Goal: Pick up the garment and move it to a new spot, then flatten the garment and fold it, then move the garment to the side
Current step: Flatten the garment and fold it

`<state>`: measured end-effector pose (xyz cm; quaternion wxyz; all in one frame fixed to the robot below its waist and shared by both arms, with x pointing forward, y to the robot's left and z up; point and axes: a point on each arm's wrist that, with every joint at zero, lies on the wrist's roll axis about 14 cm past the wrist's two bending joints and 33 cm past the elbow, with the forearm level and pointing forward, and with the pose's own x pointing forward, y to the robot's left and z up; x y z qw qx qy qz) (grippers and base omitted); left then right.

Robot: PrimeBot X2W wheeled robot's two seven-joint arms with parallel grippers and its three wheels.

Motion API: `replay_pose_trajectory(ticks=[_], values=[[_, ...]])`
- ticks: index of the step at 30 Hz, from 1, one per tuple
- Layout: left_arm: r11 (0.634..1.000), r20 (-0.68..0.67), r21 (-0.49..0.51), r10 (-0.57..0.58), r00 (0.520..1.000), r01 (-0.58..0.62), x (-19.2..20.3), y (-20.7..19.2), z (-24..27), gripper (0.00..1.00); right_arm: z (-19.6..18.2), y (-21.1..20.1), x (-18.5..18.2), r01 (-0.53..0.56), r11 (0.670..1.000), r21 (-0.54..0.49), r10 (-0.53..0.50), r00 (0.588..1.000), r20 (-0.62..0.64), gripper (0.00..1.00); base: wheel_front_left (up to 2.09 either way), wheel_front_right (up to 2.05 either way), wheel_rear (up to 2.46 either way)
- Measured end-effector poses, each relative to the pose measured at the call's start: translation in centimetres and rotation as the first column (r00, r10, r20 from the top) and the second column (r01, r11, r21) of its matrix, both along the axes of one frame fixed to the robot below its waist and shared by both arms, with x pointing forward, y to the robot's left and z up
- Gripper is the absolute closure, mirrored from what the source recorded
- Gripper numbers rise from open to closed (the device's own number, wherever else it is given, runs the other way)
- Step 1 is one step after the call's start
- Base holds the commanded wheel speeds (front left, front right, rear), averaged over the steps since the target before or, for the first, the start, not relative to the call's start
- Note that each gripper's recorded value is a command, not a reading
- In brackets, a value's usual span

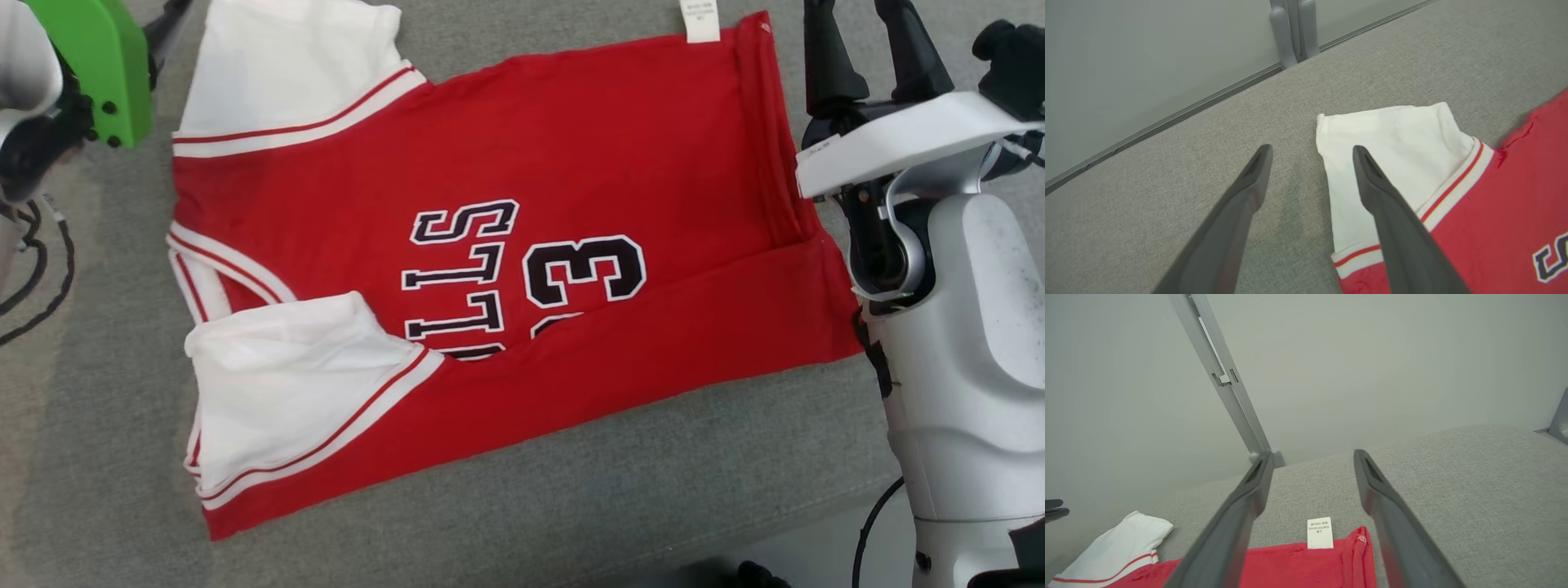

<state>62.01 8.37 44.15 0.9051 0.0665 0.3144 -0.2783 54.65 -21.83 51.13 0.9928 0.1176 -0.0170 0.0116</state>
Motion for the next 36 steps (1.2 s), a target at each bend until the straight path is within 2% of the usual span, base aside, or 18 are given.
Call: replay_pose_trajectory(ticks=[4,8,16,22,23,24,25,29,36], values=[[1.0,-0.063,0.006,-0.03,0.998,0.031,0.8,-1.5,-2.5,0.0,-0.8,-0.9,0.2,0.012,1.0,-0.024,-0.013,1.0,-0.02,0.0,0.0,0.0,0.0],[0.996,-0.098,0.056,-0.069,0.993,0.074,1.8,-2.6,-4.9,0.0,-2.2,-1.8,-0.2,0.026,0.999,-0.046,-0.028,0.998,-0.054,0.0,0.0,0.0,0.0],[0.989,-0.115,0.126,-0.059,0.992,0.074,3.6,-2.2,-7.7,0.0,-3.6,-3.4,-1.0,0.059,0.996,-0.062,-0.064,0.994,-0.084,0.0,0.0,0.0,0.0],[0.993,-0.165,0.099,-0.051,0.985,0.068,3.9,-3.0,-8.9,0.0,-4.5,-4.5,-1.4,0.081,0.993,-0.082,-0.09,0.99,-0.106,0.0,0.0,0.0,0.0],[0.993,-0.173,0.093,-0.051,0.984,0.068,3.8,-3.2,-8.9,0.08,-4.6,-4.6,-1.4,0.083,0.993,-0.083,-0.092,0.99,-0.109,0.0,0.0,0.0,0.0],[0.993,-0.182,0.09,-0.055,0.982,0.073,3.6,-3.3,-8.9,0.88,-4.7,-4.7,-1.4,0.085,0.993,-0.085,-0.094,0.989,-0.112,0.0,0.0,0.0,0.0],[0.992,-0.186,0.091,-0.065,0.98,0.083,3.4,-3.5,-8.8,1.0,-4.7,-4.9,-1.4,0.088,0.992,-0.087,-0.097,0.989,-0.113,0.0,0.0,0.0,0.0],[0.993,-0.177,0.071,-0.084,0.981,0.098,2.9,-4.1,-8.4,1.0,-4.6,-5.3,-1.2,0.093,0.991,-0.093,-0.103,0.988,-0.112,0.0,0.0,0.0,0.0],[0.997,-0.031,-0.04,-0.063,0.998,0.062,3.4,-4.5,-4.8,1.0,-4.5,-4.5,-0.2,0.048,0.993,-0.104,-0.062,0.988,-0.139,0.0,0.0,0.0,0.0]])
